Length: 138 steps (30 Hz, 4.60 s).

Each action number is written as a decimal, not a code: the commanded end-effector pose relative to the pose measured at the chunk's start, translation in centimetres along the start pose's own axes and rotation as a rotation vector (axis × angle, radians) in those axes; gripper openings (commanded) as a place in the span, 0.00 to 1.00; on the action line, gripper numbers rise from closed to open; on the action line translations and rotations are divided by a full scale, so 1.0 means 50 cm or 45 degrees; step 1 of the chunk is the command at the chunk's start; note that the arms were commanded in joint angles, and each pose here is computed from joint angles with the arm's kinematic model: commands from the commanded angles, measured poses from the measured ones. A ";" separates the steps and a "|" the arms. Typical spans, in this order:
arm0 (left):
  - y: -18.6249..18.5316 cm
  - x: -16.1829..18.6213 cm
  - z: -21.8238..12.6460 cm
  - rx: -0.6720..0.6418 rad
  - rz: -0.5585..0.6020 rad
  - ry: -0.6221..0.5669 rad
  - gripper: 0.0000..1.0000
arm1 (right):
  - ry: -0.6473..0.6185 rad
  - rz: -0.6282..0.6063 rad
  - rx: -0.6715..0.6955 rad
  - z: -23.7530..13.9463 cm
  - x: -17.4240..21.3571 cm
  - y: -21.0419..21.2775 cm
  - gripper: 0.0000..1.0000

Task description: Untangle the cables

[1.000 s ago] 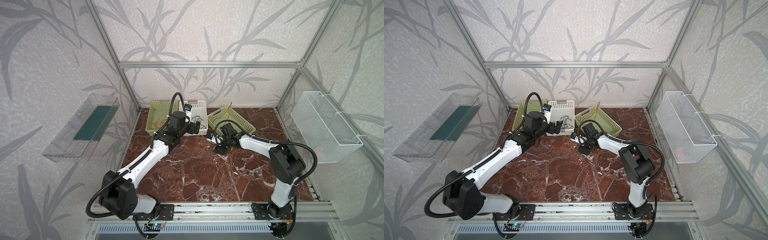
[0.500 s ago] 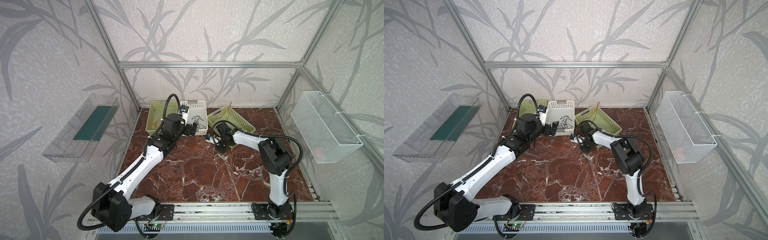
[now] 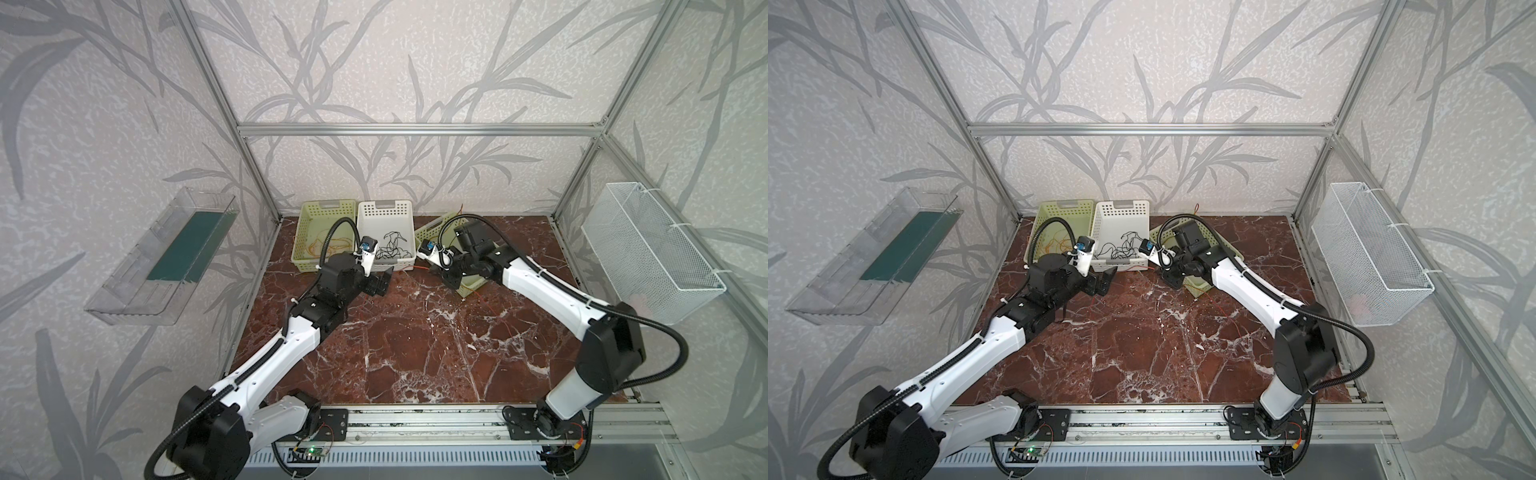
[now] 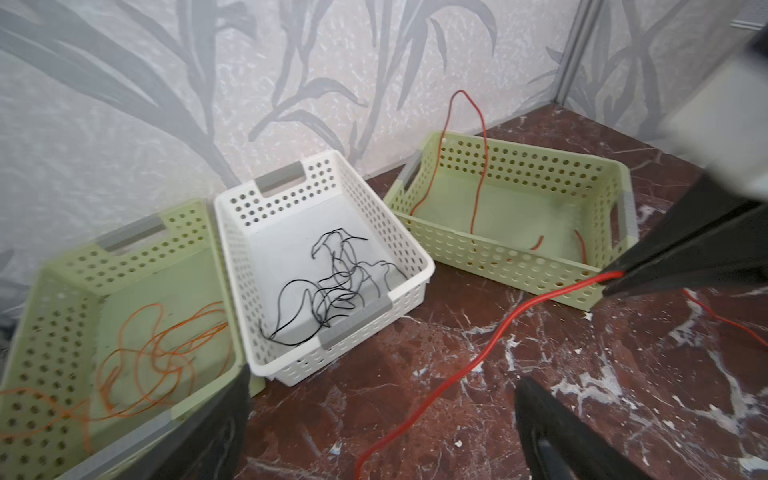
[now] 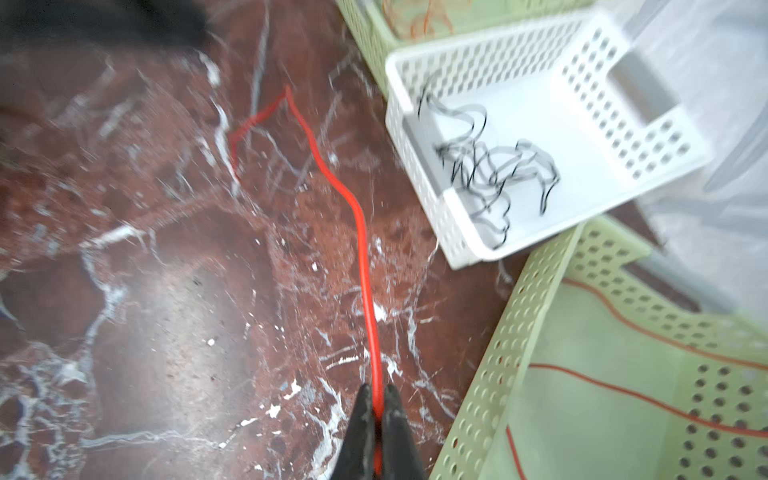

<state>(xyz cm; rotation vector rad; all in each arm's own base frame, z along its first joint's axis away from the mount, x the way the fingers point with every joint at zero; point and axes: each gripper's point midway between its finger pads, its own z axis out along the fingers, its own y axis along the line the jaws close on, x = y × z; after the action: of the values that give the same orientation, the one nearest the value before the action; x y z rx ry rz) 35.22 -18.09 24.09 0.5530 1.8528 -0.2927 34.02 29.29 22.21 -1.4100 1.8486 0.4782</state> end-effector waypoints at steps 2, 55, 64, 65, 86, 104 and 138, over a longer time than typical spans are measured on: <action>-0.061 -0.118 0.015 0.230 0.037 -0.249 0.99 | -0.156 -0.052 -0.142 -0.065 -0.076 0.045 0.00; -0.240 -0.367 0.296 0.692 -0.205 -0.315 0.00 | -0.623 0.230 0.699 -0.340 -0.095 -0.174 0.71; -0.218 -0.460 0.441 0.534 -0.295 -0.459 0.00 | -0.573 0.286 0.923 -0.371 0.002 -0.162 0.73; -0.208 -0.462 0.458 0.507 -0.347 -0.480 0.00 | -0.575 0.283 0.929 -0.371 0.008 -0.160 0.73; -0.255 -0.314 0.599 0.417 -0.620 -0.406 0.00 | -0.549 0.341 0.949 -0.324 0.066 -0.172 0.64; -0.062 -0.371 0.543 0.367 -0.856 -0.605 0.00 | -0.548 0.367 0.925 -0.333 0.054 -0.169 0.59; -0.304 0.006 0.587 0.326 -0.256 0.280 0.74 | -0.398 0.639 0.928 -0.279 0.152 -0.211 0.67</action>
<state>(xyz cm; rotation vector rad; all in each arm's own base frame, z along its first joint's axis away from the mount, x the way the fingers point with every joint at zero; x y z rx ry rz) 53.02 -45.98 12.37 0.5044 2.0207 -0.6937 37.62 12.20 27.31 -0.4415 1.7922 0.1799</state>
